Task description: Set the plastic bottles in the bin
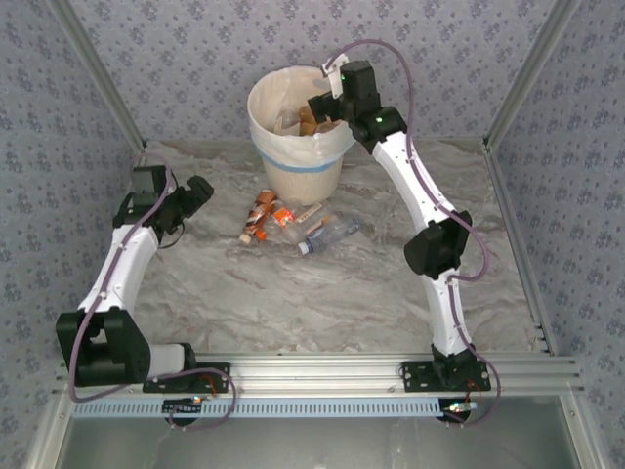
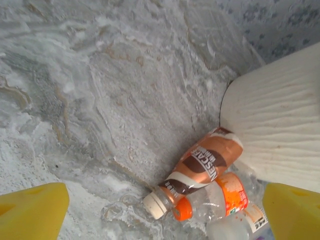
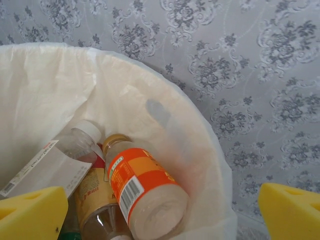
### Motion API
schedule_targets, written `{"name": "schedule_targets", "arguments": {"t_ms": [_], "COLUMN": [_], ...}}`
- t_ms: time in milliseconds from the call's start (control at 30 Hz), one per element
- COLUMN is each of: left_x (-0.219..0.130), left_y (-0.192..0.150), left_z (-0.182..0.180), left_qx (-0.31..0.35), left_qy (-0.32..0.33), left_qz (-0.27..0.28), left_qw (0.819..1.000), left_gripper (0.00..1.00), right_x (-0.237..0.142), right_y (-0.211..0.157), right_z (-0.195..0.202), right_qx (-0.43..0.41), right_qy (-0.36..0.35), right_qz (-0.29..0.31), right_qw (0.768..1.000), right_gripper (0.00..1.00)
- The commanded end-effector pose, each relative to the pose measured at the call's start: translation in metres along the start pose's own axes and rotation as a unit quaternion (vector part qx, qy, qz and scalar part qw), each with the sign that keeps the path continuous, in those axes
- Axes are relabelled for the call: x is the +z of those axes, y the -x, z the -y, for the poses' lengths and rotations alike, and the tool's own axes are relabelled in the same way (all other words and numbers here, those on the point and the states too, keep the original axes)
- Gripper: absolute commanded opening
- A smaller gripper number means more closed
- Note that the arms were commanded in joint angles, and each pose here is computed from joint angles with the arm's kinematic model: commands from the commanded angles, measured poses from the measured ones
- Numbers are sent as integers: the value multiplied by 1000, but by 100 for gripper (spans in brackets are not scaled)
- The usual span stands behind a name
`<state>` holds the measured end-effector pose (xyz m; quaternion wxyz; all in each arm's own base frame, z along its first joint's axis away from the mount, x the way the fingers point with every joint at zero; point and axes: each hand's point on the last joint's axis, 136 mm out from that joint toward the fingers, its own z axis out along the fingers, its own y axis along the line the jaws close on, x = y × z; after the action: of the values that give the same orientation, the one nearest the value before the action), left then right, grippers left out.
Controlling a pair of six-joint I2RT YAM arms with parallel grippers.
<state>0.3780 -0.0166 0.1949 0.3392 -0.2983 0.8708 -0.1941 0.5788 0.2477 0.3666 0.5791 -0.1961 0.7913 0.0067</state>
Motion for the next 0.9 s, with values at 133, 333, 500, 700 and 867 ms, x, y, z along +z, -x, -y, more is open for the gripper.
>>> {"name": "schedule_targets", "arguments": {"t_ms": [133,333,500,700,867], "left_x": [12,29,42,64,83], "left_y": [-6,-18,-30,-48,-63], "left_z": [16,14,21,35,50], "left_qx": [31,52,91,135,183], "left_qy": [-37,-30,-29,-28,-35], "left_qz": [-41,-69,-89,-116,-133], "left_qw": [998,996,991,984,973], "left_gripper": [99,99,99,100,99], "right_x": [-46,-73,-103,-136,-161], "right_y": [28,28,14,-30,-81], "right_z": [10,4,5,-1,13], "right_qx": [72,98,127,139,180], "right_qy": [11,34,44,63,21], "right_qz": [27,45,56,36,6], "right_qw": [997,994,989,988,983], "right_gripper": [100,100,100,100,100]}}
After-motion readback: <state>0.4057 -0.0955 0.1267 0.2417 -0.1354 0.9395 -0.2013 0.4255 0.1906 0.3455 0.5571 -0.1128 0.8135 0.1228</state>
